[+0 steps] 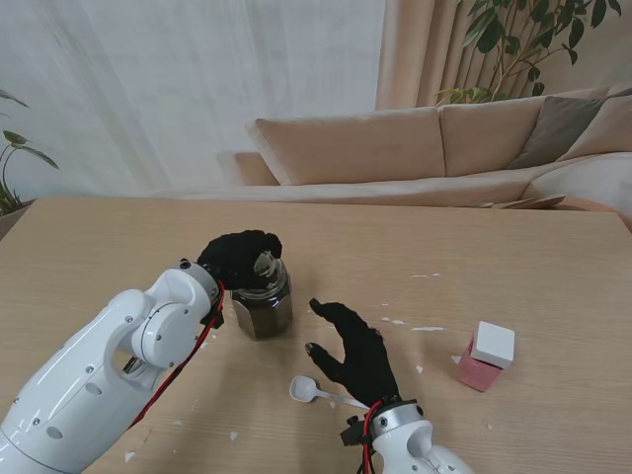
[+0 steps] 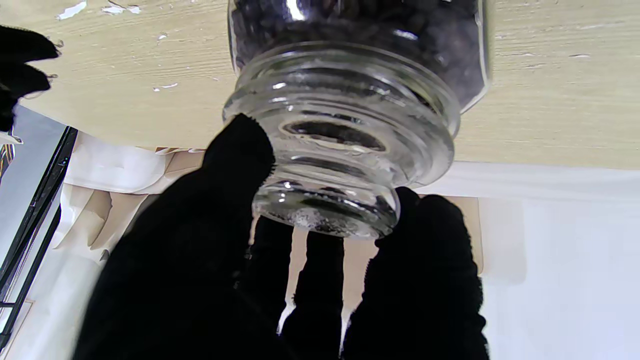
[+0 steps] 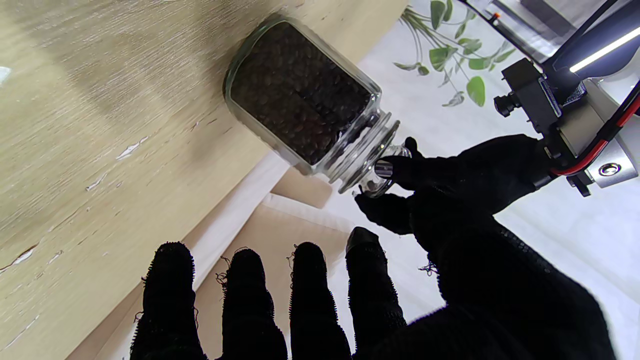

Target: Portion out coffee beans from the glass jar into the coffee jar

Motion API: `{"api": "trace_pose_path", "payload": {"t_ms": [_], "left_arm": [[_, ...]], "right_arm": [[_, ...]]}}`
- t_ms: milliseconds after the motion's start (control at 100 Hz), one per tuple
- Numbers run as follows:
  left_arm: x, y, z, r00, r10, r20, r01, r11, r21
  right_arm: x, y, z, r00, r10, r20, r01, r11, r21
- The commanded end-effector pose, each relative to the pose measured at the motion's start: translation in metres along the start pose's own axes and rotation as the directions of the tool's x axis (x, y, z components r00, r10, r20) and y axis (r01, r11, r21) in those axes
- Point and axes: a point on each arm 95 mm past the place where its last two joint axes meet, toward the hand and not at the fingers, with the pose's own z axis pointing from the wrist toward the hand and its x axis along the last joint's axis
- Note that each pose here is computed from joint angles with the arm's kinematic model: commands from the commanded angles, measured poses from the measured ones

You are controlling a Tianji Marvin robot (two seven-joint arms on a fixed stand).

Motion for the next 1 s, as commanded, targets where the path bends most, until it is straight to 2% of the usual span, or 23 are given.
{"api": "trace_pose_path", "payload": {"t_ms": [0, 990], "left_arm": [[0.0043, -0.0024, 0.0003, 1.000, -0.005, -0.003, 0.005, 1.000, -0.009], [0.0007, 0.0048, -0.0010, 0.999, -0.024, 0.025, 0.027, 0.994, -0.104]], "right_arm": [[0.0016, -0.0030, -0.0010, 1.000, 0.009, -0.002, -0.009, 1.000, 0.020], [0.0010, -0.0037, -0.0004, 1.000, 0.011, -0.003, -0.011, 1.000, 0.028]]}}
